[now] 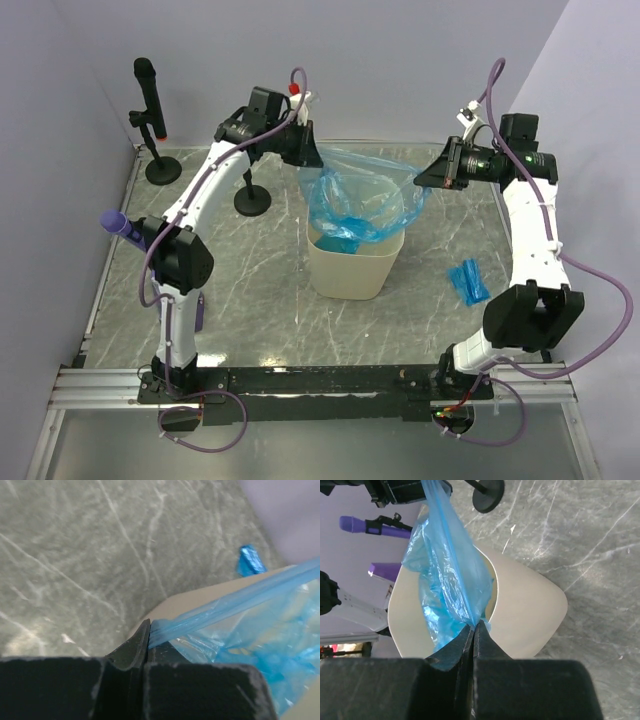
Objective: Put the trash bags into the trash bin
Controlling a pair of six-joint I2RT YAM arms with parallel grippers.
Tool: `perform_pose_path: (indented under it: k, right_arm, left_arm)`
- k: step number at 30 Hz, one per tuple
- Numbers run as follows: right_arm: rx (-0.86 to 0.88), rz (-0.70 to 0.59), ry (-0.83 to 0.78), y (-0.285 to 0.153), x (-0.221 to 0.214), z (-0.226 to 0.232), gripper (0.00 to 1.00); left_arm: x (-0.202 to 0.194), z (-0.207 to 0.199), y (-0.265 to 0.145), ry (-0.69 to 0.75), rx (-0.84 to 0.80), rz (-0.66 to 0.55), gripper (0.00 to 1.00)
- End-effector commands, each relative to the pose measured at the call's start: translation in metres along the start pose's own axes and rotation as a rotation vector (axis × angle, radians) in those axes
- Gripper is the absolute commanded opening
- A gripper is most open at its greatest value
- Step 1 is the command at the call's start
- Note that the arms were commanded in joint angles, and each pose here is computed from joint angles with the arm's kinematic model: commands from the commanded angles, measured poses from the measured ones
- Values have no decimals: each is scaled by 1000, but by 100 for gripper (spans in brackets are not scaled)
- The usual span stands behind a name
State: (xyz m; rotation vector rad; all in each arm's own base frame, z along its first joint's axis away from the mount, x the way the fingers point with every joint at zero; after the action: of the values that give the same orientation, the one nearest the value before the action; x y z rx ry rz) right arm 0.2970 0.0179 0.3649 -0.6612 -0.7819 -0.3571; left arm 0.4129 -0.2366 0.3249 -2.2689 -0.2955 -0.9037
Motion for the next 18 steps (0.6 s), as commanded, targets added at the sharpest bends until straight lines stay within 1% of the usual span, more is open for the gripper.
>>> perform_pose_path:
  k: [1, 4, 8, 11, 12, 13, 16, 17, 18]
  right_arm:
    - [-39, -6, 41, -6, -7, -8, 0]
    - [-79, 30, 116, 0, -21, -26, 0]
    - [-97, 78, 205, 11, -40, -44, 0]
    - [-43, 94, 281, 19, -51, -50, 5]
    - [-27, 100, 307, 21, -54, -50, 9]
    - [-15, 101, 320, 22, -55, -49, 14]
    - [18, 114, 354, 24, -62, -49, 25]
    - [18, 122, 378, 26, -66, -51, 28]
    - [21, 125, 405, 27, -70, -53, 33]
  left_arm:
    - [5, 5, -12, -71, -132, 5, 1]
    - [-5, 17, -13, -161, -234, 67, 6]
    - [-22, 38, -10, -310, -387, 161, 18]
    - [-32, 53, -10, -505, -619, 266, 26]
    - [-34, 56, -11, -533, -701, 300, 27]
    - [-36, 58, -12, -553, -738, 318, 29]
    - [-38, 66, -10, -547, -683, 287, 32]
    - [-38, 66, -11, -552, -677, 286, 34]
    - [-41, 68, -10, -568, -668, 285, 43]
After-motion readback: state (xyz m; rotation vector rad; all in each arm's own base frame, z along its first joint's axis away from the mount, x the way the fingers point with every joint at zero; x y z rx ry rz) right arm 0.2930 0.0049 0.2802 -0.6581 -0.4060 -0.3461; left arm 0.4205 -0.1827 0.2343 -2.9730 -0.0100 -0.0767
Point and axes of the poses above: each gripper's point midway between its finger pads, its own y axis out along the fingers, its own z axis along the line the jaws close on, x = y × z, the point moved 10 cm from there along -y, back along the fingers, and after that the axes turned 9 degrees about -y, right-handed, at the moved point
